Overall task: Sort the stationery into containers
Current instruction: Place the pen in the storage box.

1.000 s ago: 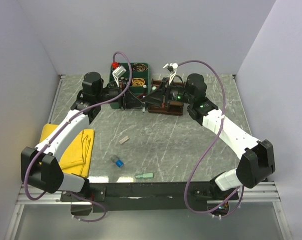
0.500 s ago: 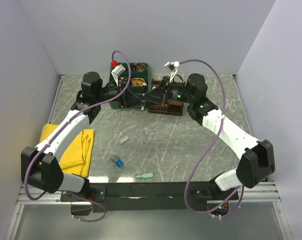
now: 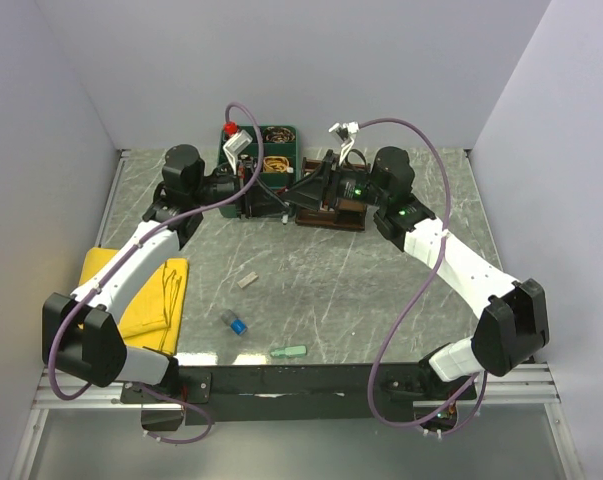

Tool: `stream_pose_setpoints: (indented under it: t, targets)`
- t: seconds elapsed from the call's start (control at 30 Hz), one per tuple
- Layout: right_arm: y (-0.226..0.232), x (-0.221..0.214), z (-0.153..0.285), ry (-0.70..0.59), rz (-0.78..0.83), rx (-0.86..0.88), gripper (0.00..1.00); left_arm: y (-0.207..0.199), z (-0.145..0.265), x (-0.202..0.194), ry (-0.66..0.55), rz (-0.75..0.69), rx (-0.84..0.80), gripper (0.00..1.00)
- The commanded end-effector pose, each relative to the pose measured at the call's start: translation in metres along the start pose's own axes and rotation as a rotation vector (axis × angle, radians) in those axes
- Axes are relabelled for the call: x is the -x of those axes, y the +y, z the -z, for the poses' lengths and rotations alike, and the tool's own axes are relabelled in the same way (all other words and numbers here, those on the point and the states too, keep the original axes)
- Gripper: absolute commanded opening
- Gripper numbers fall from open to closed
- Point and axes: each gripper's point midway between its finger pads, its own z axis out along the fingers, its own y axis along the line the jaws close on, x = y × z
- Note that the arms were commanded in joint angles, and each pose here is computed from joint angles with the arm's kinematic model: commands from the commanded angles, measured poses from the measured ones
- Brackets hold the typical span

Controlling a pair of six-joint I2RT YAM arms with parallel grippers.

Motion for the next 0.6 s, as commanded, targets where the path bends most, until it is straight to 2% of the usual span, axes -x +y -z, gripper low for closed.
stream_pose_setpoints:
  t: [0.0,0.27,0.57]
  targets:
    - [0.011,0.002,0.010,0.030,0.150,0.012,0.53,-0.029,0.001,0.003,0.022,-0.111,-0.074,0.01]
    - [0.035,0.019,0.026,-0.009,0.223,0.047,0.56,-0.024,0.004,-0.009,0.038,-0.076,-0.058,0.01]
    - [0.040,0.033,0.025,-0.068,0.186,0.059,0.60,-0.021,0.002,-0.007,0.032,-0.062,-0.056,0.01]
